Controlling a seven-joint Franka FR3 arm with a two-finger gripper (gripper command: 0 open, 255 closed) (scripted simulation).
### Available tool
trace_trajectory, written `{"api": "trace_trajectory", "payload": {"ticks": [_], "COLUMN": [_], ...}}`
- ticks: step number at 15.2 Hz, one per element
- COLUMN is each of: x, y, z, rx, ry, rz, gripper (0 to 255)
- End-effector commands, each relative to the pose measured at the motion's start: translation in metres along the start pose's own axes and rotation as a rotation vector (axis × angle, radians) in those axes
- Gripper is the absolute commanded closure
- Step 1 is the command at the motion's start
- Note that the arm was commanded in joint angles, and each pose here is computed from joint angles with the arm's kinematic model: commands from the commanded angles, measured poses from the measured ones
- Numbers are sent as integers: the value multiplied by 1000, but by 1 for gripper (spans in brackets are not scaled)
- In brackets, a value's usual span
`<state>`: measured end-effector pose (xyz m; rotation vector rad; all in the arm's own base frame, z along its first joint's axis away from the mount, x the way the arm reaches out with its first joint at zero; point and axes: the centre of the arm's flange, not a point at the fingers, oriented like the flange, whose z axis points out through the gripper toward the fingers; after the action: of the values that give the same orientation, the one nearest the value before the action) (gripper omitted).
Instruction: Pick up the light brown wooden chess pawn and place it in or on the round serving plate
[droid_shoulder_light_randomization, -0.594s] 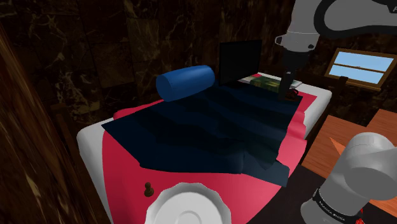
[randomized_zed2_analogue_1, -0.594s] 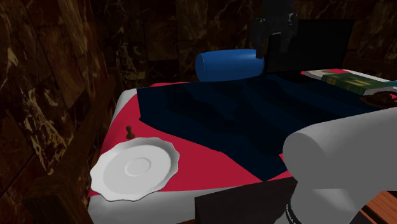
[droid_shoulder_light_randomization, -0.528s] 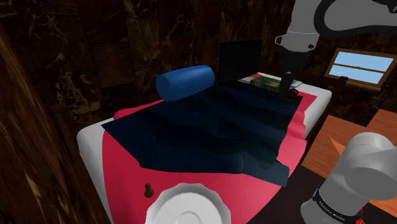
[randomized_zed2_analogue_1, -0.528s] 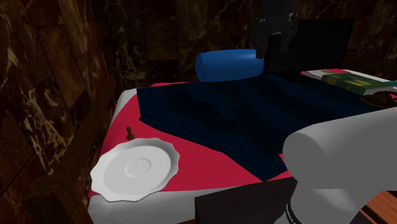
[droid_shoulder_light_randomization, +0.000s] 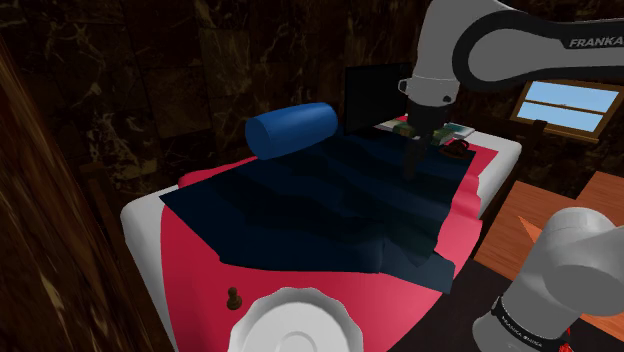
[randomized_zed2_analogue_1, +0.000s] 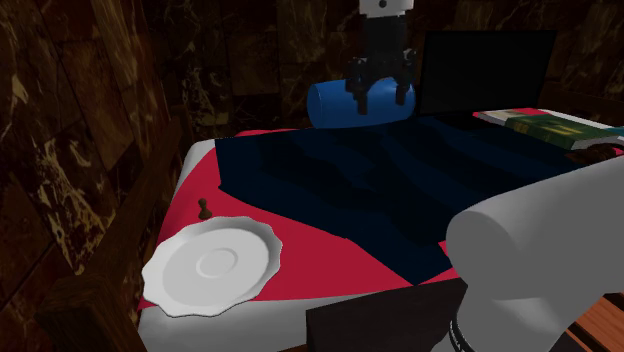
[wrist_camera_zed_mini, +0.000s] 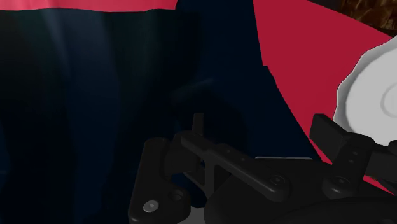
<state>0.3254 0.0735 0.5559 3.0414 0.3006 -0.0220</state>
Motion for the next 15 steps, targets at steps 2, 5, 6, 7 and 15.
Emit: {"api": "trace_trajectory", "payload": {"ticks": [2, 5, 6, 7, 15], "x": [24, 45, 52, 60, 116], "y": [-29, -56, -66, -75, -150], "z": [18, 35, 41, 46, 91], "rx": [7, 14, 16, 18, 35], "ry": [-2, -5, -6, -7, -15], "rz": [-1, -3, -4, -5, -10], "gripper": [0, 0, 0, 0, 0]}}
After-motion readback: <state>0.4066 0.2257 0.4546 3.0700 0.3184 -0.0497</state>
